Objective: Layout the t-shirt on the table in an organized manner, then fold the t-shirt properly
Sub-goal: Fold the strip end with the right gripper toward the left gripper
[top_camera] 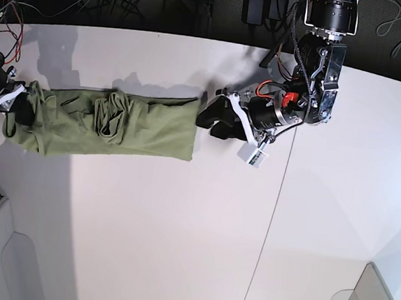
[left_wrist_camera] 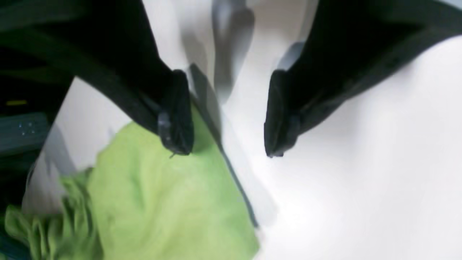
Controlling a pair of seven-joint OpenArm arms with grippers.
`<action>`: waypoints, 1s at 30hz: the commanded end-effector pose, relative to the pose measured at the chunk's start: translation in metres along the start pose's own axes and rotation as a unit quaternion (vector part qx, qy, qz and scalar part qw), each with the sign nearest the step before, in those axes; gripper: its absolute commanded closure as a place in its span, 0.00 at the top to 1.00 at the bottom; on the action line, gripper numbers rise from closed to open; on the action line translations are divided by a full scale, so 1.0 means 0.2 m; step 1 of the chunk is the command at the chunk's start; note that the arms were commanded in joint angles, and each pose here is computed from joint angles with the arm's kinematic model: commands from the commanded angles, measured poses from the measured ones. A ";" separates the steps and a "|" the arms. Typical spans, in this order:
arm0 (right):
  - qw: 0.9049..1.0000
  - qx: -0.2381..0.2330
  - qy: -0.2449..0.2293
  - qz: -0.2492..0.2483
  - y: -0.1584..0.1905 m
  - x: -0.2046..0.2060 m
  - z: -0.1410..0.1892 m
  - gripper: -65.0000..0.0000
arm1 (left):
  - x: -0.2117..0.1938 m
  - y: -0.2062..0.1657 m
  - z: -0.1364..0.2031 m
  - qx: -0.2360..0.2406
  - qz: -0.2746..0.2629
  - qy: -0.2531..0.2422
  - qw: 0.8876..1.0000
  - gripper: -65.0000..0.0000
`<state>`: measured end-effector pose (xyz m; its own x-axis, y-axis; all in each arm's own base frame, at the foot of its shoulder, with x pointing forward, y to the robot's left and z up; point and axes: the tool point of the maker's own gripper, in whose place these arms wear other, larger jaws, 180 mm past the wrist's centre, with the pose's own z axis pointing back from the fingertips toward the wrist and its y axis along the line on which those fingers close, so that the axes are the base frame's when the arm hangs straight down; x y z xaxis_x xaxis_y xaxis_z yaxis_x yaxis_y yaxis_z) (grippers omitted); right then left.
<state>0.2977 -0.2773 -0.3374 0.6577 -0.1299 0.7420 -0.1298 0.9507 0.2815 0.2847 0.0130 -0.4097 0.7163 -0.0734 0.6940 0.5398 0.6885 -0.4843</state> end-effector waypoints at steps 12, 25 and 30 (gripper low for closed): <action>0.986 0.144 -0.081 -0.004 0.52 0.20 -0.17 0.00 | -0.02 -0.14 -0.08 -0.035 -0.032 0.023 0.999 0.53; 0.965 0.255 0.020 0.062 1.13 -0.09 -0.36 0.00 | -0.02 -0.13 -0.08 -0.034 -0.033 0.024 0.999 0.53; 0.958 0.269 0.044 0.086 1.21 -0.16 -0.37 0.46 | -0.02 -0.13 -0.07 -0.033 -0.032 0.023 0.999 0.53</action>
<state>0.2935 -0.0245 -0.3542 0.6910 0.0788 0.7185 -0.5591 0.6884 0.4621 0.2705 -0.0168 -0.4099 0.7072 -0.1376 0.6935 0.6039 0.6276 -0.4913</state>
